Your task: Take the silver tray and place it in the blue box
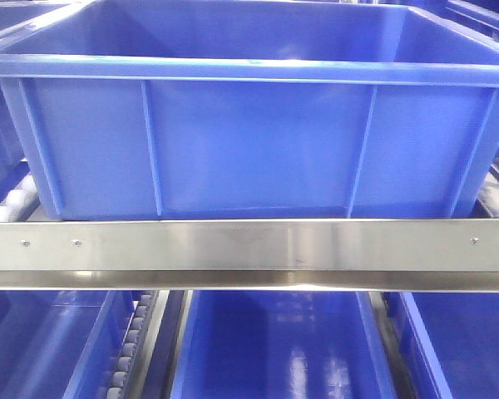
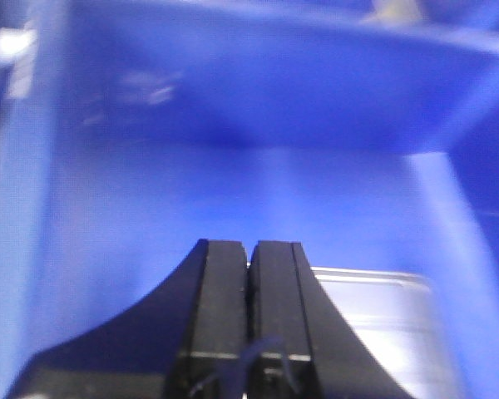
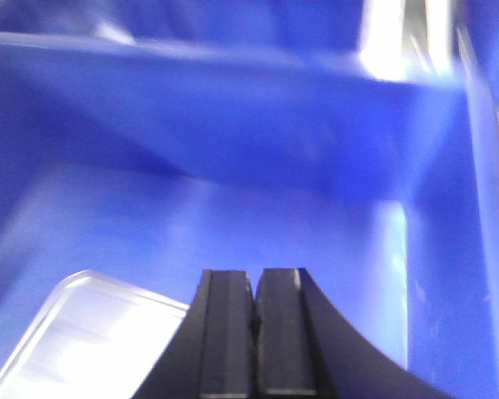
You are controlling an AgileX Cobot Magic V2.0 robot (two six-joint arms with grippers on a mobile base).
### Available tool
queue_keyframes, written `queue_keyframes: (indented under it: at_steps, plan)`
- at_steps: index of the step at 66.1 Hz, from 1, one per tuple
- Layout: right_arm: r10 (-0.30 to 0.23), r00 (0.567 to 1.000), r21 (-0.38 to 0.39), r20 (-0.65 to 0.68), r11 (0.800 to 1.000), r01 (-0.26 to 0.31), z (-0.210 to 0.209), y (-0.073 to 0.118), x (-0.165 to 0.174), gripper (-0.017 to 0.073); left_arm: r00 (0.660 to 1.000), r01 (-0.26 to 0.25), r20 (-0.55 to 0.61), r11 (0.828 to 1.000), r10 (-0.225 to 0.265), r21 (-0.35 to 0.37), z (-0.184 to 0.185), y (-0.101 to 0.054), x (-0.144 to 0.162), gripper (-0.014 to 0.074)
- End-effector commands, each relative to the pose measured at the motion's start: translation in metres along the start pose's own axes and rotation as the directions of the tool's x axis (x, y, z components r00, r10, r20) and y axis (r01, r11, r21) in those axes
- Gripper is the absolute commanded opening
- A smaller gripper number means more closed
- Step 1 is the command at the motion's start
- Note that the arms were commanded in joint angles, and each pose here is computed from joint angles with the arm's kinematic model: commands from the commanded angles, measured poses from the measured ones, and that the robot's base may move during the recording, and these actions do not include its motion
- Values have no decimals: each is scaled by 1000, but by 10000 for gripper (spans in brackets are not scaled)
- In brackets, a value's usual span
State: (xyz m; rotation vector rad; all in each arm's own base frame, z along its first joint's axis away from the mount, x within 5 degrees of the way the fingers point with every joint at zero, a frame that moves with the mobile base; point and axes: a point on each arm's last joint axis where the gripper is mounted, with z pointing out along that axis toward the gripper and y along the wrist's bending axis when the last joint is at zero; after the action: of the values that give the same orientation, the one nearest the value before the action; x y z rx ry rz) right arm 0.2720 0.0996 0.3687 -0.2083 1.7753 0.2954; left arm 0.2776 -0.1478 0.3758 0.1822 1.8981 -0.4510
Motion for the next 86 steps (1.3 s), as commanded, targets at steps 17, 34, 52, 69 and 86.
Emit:
queue_keyframes:
  at_steps: [17, 34, 52, 69, 86]
  plan:
    - [-117, 959, -135, 258, 979, 155, -100, 7, 17, 51, 953, -145, 292, 964, 76, 222, -99, 4, 50, -93]
    - [-115, 937, -123, 330, 979, 163, -162, 0, 64, 50, 903, -267, 395, 942, 170, 205, -164, 21, 99, -93]
    - [-110, 914, -115, 391, 979, 167, -186, -3, 80, 48, 865, -312, 461, 931, 195, 191, -186, 26, 112, -94]
    - [-110, 914, -114, 390, 979, 167, -186, -3, 80, 48, 867, -312, 458, 931, 196, 191, -185, 26, 113, -94]
    - [-114, 922, -95, 369, 983, 160, -185, -5, 82, 48, 867, -312, 458, 931, 196, 191, -185, 26, 113, -94]
